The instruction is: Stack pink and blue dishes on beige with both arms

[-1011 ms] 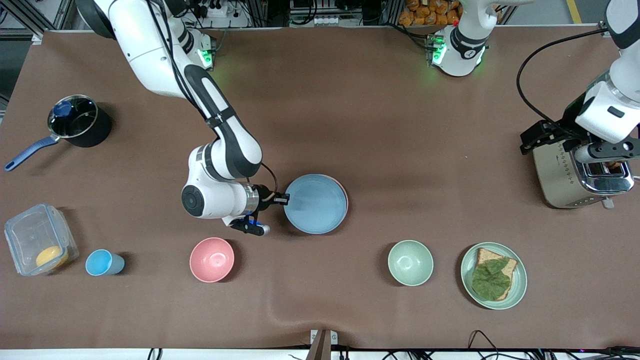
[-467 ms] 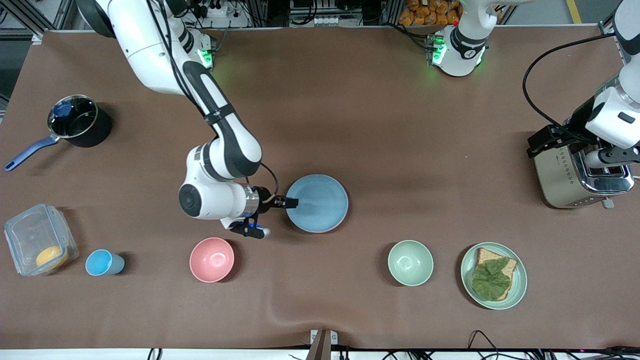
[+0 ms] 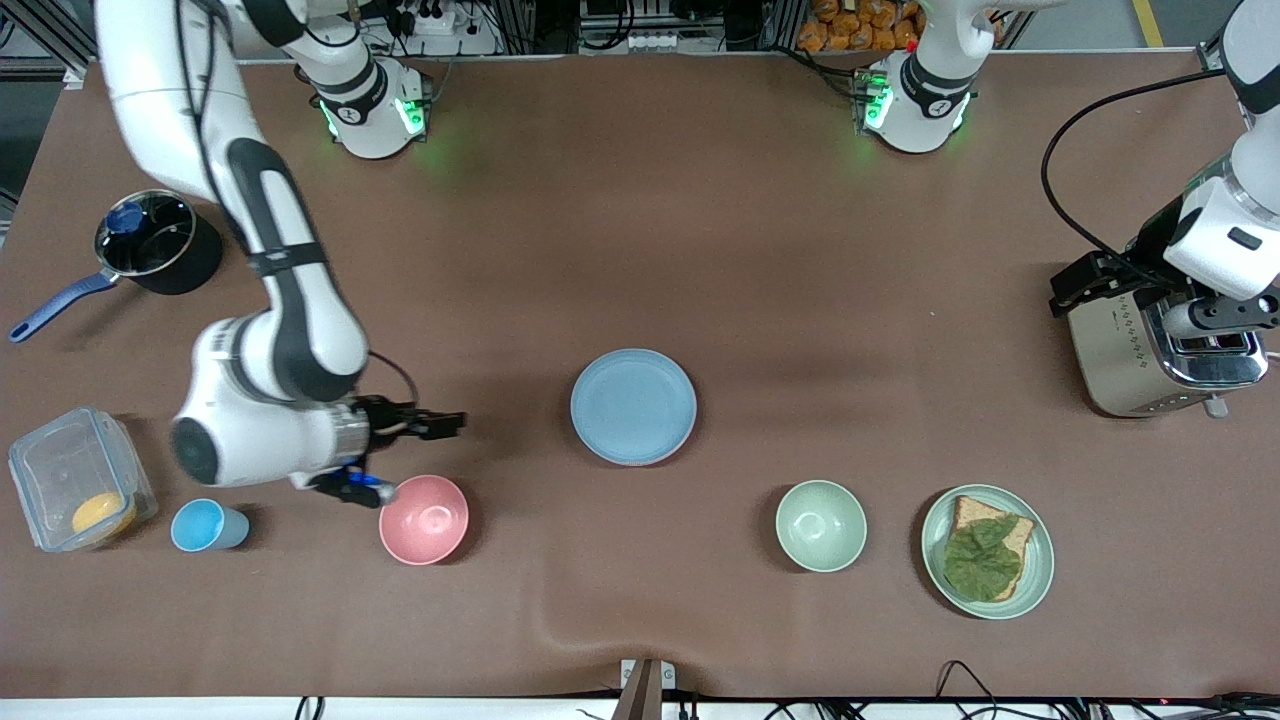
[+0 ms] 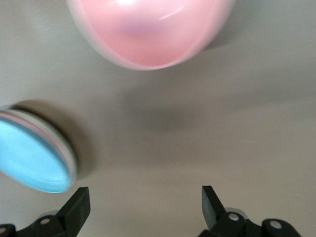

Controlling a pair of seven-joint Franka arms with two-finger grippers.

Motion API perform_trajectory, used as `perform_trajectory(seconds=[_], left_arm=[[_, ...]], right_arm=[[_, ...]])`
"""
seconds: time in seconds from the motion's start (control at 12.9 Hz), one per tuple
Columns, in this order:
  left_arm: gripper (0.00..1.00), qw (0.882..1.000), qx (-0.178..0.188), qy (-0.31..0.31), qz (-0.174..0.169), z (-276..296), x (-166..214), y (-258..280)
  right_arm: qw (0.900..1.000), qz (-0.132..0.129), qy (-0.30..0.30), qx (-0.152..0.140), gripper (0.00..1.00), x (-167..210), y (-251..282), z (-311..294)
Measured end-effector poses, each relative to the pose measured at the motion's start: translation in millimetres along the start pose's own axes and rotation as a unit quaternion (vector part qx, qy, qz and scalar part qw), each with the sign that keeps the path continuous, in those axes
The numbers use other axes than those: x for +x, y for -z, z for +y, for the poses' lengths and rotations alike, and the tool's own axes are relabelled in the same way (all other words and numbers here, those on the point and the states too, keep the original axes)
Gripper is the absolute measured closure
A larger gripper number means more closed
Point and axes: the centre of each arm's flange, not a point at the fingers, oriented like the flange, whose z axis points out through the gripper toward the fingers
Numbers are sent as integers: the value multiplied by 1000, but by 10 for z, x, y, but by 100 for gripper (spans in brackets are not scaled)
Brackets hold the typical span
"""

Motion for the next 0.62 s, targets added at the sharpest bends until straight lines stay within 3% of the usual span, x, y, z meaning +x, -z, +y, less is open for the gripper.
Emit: perform_trajectory(seconds=[0.39,0.62], left_arm=[[0,1000,1,0,-5,0,-13,13],[0,1000,2,0,-11,-2,-24,2]], right_arm=[[997,18,19,-76,0,-68,782,1044],[993,28,31,-110,0,-267,1151,1180]])
